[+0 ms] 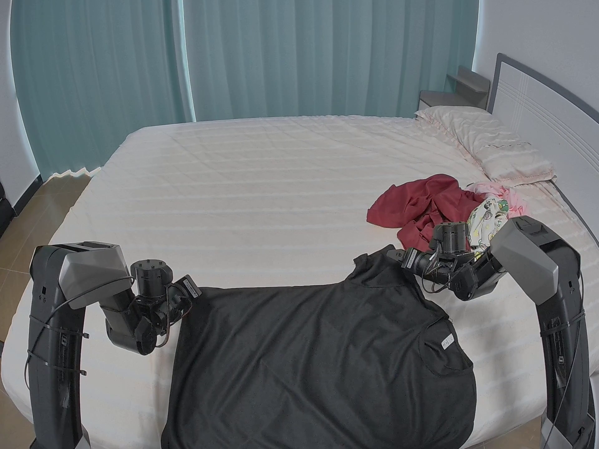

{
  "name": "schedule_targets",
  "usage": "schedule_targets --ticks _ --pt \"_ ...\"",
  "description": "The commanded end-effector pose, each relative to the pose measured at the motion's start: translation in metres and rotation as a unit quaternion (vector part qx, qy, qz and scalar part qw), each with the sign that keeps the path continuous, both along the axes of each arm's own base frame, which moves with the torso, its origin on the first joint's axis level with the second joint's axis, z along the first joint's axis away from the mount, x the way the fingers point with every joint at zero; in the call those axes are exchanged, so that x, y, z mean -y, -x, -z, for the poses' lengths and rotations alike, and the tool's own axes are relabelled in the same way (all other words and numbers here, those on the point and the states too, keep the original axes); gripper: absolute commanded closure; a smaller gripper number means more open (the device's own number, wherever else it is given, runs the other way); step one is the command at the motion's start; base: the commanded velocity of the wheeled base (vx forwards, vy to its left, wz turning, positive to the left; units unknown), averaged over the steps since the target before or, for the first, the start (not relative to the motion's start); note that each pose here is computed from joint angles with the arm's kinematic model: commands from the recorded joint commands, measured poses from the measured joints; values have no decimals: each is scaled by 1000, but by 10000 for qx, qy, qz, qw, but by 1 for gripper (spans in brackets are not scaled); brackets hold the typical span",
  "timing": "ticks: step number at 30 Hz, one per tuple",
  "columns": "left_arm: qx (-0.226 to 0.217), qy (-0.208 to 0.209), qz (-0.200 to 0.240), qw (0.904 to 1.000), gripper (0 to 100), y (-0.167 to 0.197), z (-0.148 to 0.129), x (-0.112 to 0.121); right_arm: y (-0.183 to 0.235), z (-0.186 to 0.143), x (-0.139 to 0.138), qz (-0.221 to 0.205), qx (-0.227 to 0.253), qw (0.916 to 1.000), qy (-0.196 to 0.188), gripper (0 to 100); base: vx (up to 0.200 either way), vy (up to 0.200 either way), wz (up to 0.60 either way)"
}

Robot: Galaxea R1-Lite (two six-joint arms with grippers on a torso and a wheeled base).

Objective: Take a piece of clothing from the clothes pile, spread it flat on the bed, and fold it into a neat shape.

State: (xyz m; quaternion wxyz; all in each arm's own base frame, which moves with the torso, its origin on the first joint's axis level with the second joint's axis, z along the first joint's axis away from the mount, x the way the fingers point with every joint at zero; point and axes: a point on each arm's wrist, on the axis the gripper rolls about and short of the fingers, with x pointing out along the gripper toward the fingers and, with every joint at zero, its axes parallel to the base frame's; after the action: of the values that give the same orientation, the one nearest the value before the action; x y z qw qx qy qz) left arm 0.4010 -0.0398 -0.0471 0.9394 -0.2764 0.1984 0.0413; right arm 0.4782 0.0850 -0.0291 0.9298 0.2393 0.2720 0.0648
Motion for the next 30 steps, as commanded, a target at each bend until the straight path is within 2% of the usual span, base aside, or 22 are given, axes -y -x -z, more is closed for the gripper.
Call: schedule_targets --ticks 1,5,12,15,22,30 --pt "-3 11 -16 10000 100 0 1 0 -6 17 -7 -81 -66 9999 31 100 0 0 0" --pt "19 20 -19 10000 100 -1 1 0 -14 22 -9 -85 -151 9998 40 100 0 0 0" --pt "111 29 -49 9999 100 -6 -1 -2 -21 11 -3 61 37 10000 -40 100 0 0 0" --pt "242 33 -116 9996 100 -13 -3 -6 -29 -8 13 329 479 9981 -181 100 0 0 0" --pt "419 10 -458 9981 100 -25 -3 -12 -39 -39 23 523 1275 9899 -321 100 0 0 0" --pt "503 27 -461 9977 100 -41 11 -11 -46 -14 16 537 1179 9913 -225 100 0 0 0"
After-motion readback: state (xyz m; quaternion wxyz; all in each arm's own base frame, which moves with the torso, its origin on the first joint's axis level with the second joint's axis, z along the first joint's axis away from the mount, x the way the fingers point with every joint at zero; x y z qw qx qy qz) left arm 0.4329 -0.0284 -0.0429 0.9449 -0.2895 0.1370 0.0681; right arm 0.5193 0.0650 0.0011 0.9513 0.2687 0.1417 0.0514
